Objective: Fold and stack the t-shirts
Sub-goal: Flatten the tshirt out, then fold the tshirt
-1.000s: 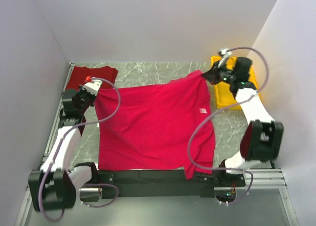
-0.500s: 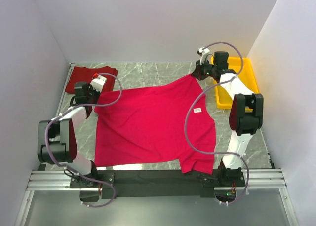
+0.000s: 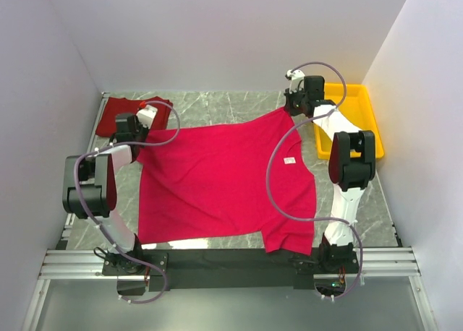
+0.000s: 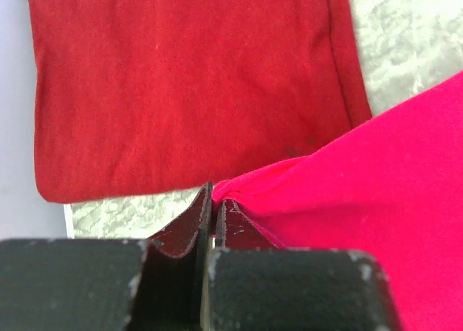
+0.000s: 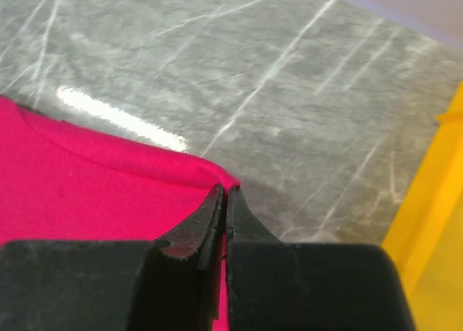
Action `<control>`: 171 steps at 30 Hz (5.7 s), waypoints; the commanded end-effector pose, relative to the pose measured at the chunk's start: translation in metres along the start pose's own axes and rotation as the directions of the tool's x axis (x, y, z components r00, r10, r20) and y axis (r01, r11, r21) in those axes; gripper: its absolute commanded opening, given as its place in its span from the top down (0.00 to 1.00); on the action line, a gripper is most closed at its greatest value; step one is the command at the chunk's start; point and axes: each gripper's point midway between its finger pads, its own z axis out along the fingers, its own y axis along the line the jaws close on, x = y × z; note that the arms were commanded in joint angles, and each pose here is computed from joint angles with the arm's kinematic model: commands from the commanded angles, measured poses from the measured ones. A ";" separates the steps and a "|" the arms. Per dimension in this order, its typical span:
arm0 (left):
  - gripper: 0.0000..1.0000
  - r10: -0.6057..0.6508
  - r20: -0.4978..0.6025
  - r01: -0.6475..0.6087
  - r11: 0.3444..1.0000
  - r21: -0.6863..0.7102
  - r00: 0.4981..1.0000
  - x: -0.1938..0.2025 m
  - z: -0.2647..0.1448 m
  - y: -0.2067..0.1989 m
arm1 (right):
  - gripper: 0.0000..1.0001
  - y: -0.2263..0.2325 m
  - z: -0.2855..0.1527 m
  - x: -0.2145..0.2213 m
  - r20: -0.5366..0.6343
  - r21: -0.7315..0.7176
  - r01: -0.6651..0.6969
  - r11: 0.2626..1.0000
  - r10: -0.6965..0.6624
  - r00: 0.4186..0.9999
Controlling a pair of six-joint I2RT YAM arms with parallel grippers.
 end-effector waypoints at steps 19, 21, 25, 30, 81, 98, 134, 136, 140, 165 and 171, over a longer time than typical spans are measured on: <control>0.99 -0.026 -0.006 0.026 0.996 -0.086 1.000 -0.027 0.036 0.026 | 1.00 -0.028 0.014 -0.038 0.080 0.153 0.006 0.988 -0.018 0.997; 0.99 -0.022 -0.005 0.022 0.995 -0.095 1.000 -0.030 0.038 0.029 | 1.00 -0.030 0.013 -0.045 0.101 0.164 0.004 0.986 -0.021 0.995; 0.99 -0.026 -0.012 0.025 0.993 -0.112 1.000 -0.032 0.043 0.034 | 1.00 -0.033 0.016 -0.050 0.110 0.166 0.002 0.986 -0.020 0.994; 0.99 -0.044 -0.006 0.043 0.992 -0.119 0.999 -0.035 0.048 0.036 | 1.00 -0.033 0.022 -0.057 0.119 0.159 -0.001 0.987 -0.019 0.993; 0.99 -0.087 -0.019 0.085 0.992 -0.090 0.996 -0.033 0.031 0.033 | 1.00 -0.013 0.000 -0.035 0.124 -0.133 0.118 0.984 -0.101 0.987; 0.99 -0.089 -0.018 0.086 0.991 -0.098 0.996 -0.030 0.023 0.034 | 1.00 -0.011 -0.005 -0.027 0.112 -0.169 0.113 0.979 -0.095 0.989; 0.99 -0.103 -0.017 0.101 0.991 -0.087 0.995 -0.033 0.025 0.033 | 1.00 -0.025 0.038 -0.022 0.107 -0.107 0.580 0.807 -0.571 0.814; 0.99 -0.100 -0.017 0.099 0.991 -0.087 0.995 -0.034 0.026 0.033 | 1.00 -0.025 0.042 -0.023 0.120 -0.101 0.591 0.801 -0.580 0.806; 0.99 -0.097 -0.021 0.094 0.992 -0.089 0.995 -0.034 0.029 0.034 | 1.00 -0.027 0.049 -0.020 0.127 -0.096 0.644 0.759 -0.633 0.764; 0.99 -0.070 -0.033 0.068 0.995 -0.072 0.997 -0.033 0.030 0.028 | 1.00 0.012 0.029 -0.035 0.300 -0.187 0.690 0.699 -0.628 0.718; 0.99 -0.067 -0.035 0.064 0.995 -0.074 0.997 -0.030 0.027 0.027 | 1.00 0.005 0.021 -0.028 0.297 -0.206 0.679 0.705 -0.615 0.730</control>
